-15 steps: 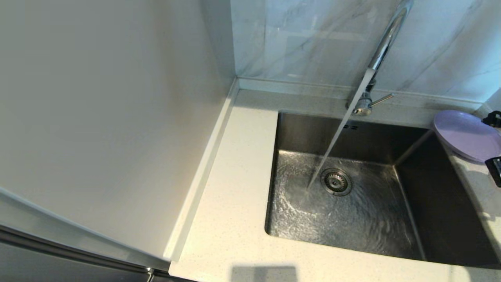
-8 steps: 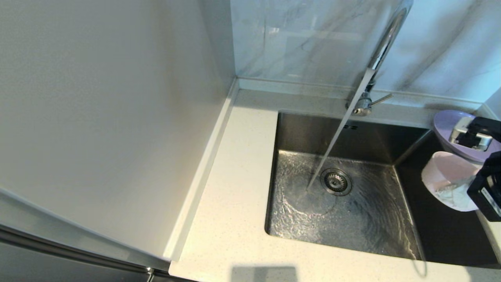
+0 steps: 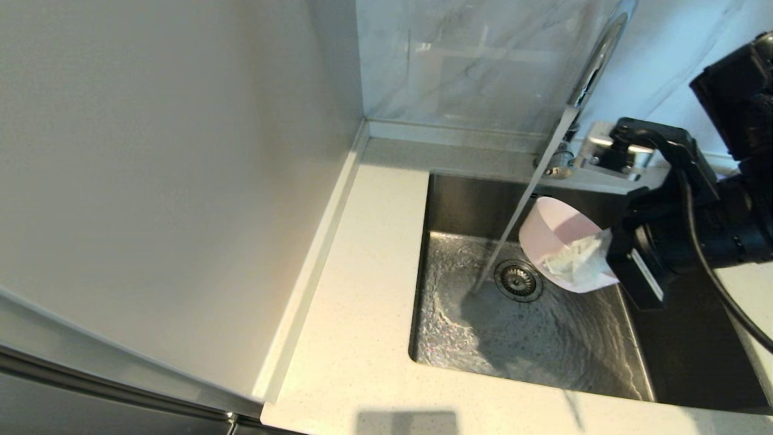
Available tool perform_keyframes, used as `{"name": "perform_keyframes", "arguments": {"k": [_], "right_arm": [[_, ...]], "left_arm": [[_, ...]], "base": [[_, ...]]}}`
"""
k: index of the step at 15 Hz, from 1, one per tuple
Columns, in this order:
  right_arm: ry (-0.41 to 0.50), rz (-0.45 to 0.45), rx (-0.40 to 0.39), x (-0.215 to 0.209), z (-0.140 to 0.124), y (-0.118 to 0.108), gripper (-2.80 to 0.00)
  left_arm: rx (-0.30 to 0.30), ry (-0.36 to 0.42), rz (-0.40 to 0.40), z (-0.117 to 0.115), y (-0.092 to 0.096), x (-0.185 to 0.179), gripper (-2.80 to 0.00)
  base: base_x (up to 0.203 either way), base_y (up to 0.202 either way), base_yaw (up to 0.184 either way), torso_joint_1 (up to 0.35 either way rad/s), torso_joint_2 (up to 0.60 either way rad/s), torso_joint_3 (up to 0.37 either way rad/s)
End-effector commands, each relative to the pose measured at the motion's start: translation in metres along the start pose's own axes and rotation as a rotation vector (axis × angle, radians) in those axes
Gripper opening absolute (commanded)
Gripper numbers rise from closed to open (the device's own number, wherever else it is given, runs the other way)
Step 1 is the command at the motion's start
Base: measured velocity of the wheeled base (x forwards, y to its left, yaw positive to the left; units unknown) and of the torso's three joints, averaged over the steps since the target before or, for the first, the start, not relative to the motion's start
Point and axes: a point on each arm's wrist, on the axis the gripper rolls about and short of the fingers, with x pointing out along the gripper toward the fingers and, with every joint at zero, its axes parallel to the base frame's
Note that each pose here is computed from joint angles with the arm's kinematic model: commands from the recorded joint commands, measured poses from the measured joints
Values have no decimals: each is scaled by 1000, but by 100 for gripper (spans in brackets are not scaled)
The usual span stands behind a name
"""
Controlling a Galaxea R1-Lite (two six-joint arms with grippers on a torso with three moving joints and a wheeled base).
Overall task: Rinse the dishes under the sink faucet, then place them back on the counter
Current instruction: Rinse the bowl
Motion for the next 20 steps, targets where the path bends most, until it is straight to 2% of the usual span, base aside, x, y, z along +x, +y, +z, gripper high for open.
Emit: {"name": "perform_keyframes", "arguments": {"k": [1,4,8,13,20], "right_arm": [[-7,-76,79,34,26,0,-280],[-83,-163,140,36,47,-7,-280],[-84,-229,208,51,57,-13,-280],[-68,-265,221,62,59,-17,-280],[-50,-345,256,61,53,-35,-280]], "left_arm": [[0,0,0,0,0,0,-280],[0,0,0,0,0,0,-280],[0,0,0,0,0,0,-280],[0,0,0,0,0,0,-280],[0,0,0,0,0,0,-280]], "base": [[0,0,0,0,0,0],[0,0,0,0,0,0],[0,0,0,0,0,0],[0,0,0,0,0,0],[0,0,0,0,0,0]]}}
